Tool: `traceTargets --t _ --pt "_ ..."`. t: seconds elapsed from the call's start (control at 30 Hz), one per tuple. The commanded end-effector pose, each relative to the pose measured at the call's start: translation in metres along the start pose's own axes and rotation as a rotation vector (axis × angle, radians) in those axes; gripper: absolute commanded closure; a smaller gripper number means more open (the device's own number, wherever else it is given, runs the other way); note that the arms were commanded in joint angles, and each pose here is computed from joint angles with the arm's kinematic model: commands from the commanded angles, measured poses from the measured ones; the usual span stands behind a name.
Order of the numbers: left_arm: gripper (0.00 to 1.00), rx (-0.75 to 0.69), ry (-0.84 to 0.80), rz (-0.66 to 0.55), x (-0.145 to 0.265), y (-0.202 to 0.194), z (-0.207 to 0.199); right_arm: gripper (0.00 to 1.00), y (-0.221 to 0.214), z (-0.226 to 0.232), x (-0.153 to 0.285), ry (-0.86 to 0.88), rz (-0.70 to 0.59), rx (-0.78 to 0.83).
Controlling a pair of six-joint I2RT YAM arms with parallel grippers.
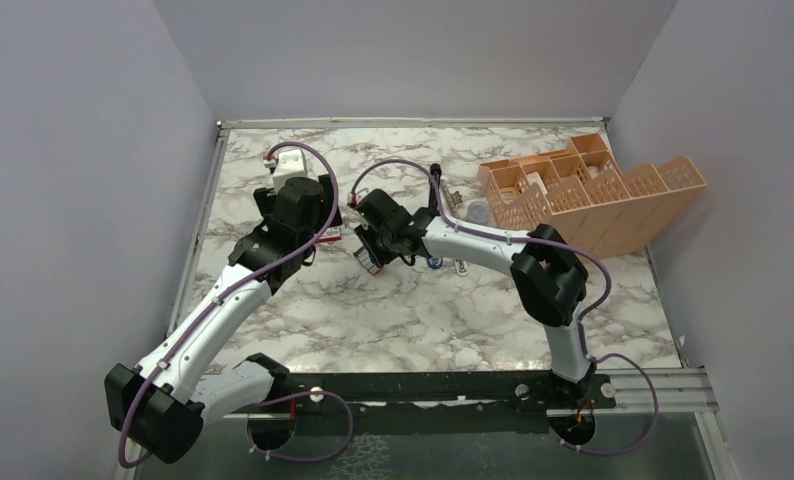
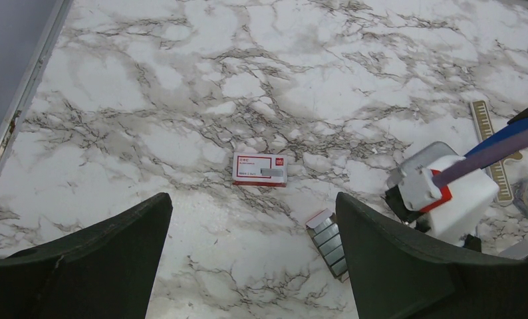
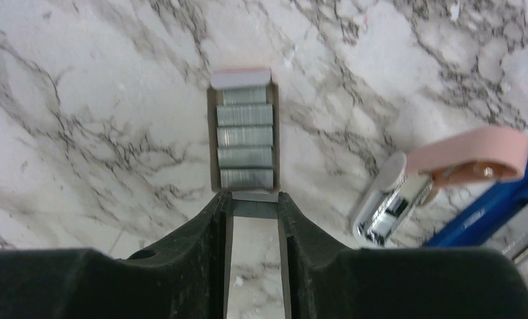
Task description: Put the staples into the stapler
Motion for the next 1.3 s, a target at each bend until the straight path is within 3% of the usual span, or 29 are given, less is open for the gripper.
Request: traceTargets --t 0.0,0.4,0.67,0.97,1.27 --pt "0.07 0.013 0.0 -0.008 0.0 0.001 0.001 0.68 -0.02 -0.005 0.034 -0.007 0.041 -0.01" --pt "0.07 0.021 -0.017 0.001 0.0 0.0 -0.002 0.67 -0.104 -0.023 0.053 -0.008 0.273 0.02" --pt "0.07 0.016 -0.022 0.001 0.0 0.0 -0.002 0.65 -0.112 -0.023 0.04 -0.024 0.314 0.006" --pt "0.07 0.012 -0.024 0.005 0.0 -0.001 -0.003 0.51 -0.094 -0.025 0.038 -0.095 0.249 -0.072" --pt "0.07 0.012 -0.025 0.002 0.0 -0.001 -0.002 0.53 -0.098 -0.039 0.031 -0.238 0.233 -0.145"
Point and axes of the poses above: each gripper's point midway between its finger pads, its own x axis back along the fingers, its own z axis along the line the jaws close on, y = z × x, the point moved 4 cm from there along x, back along the fingers, and after that the axes turned 5 degrees about -x, right-handed, at the moved point
